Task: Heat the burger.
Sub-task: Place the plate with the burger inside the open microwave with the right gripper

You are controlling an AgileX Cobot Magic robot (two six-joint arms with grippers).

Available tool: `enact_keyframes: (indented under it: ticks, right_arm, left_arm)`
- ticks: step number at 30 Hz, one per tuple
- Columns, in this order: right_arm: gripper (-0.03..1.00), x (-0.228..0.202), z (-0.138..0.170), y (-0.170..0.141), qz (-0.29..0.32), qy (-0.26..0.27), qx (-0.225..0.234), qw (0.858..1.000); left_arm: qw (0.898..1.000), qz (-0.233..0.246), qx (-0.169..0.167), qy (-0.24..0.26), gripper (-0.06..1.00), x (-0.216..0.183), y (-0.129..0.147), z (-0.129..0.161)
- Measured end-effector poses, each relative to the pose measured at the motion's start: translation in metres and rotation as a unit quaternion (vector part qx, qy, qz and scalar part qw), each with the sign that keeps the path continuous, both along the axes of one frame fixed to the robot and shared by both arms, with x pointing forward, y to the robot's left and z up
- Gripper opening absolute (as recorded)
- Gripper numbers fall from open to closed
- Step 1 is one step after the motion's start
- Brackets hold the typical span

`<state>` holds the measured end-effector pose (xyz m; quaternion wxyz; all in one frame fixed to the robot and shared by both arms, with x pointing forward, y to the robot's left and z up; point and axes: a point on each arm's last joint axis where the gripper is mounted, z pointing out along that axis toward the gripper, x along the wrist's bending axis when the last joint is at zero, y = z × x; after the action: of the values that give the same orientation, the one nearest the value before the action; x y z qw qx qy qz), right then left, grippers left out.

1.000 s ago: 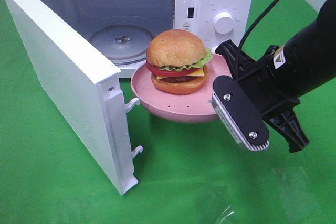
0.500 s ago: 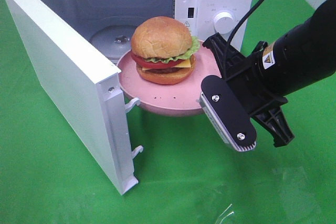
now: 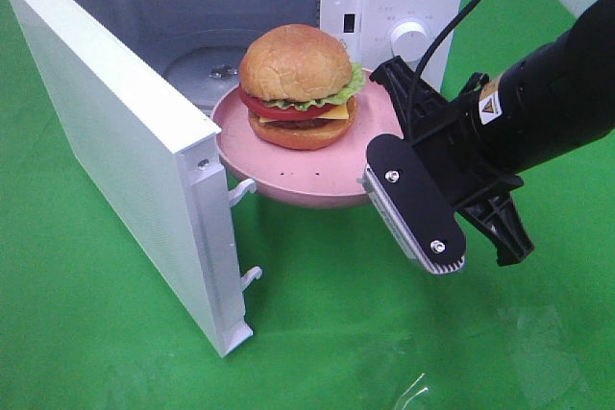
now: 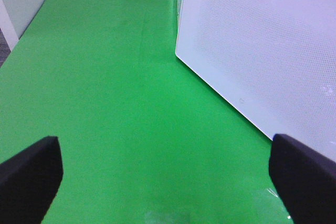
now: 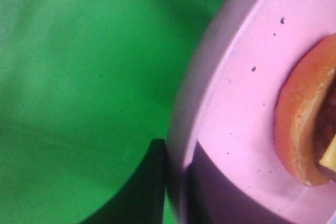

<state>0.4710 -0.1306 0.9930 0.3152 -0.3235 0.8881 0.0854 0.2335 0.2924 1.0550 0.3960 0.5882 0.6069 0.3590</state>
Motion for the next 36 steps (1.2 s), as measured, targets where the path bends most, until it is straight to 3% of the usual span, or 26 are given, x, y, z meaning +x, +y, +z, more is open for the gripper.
enact_keyframes:
  ticks: [14, 36]
  right_arm:
    - [0.06, 0.007, -0.006, 0.005, 0.000, 0.005, -0.003, 1.000]
    - [0.06, 0.044, -0.017, 0.043, 0.004, 0.007, 0.004, 1.000]
  left_arm:
    - [1.000, 0.000, 0.000, 0.000, 0.99, 0.000, 0.000, 0.000]
    - [1.000, 0.000, 0.000, 0.000, 0.99, 0.000, 0.000, 0.000]
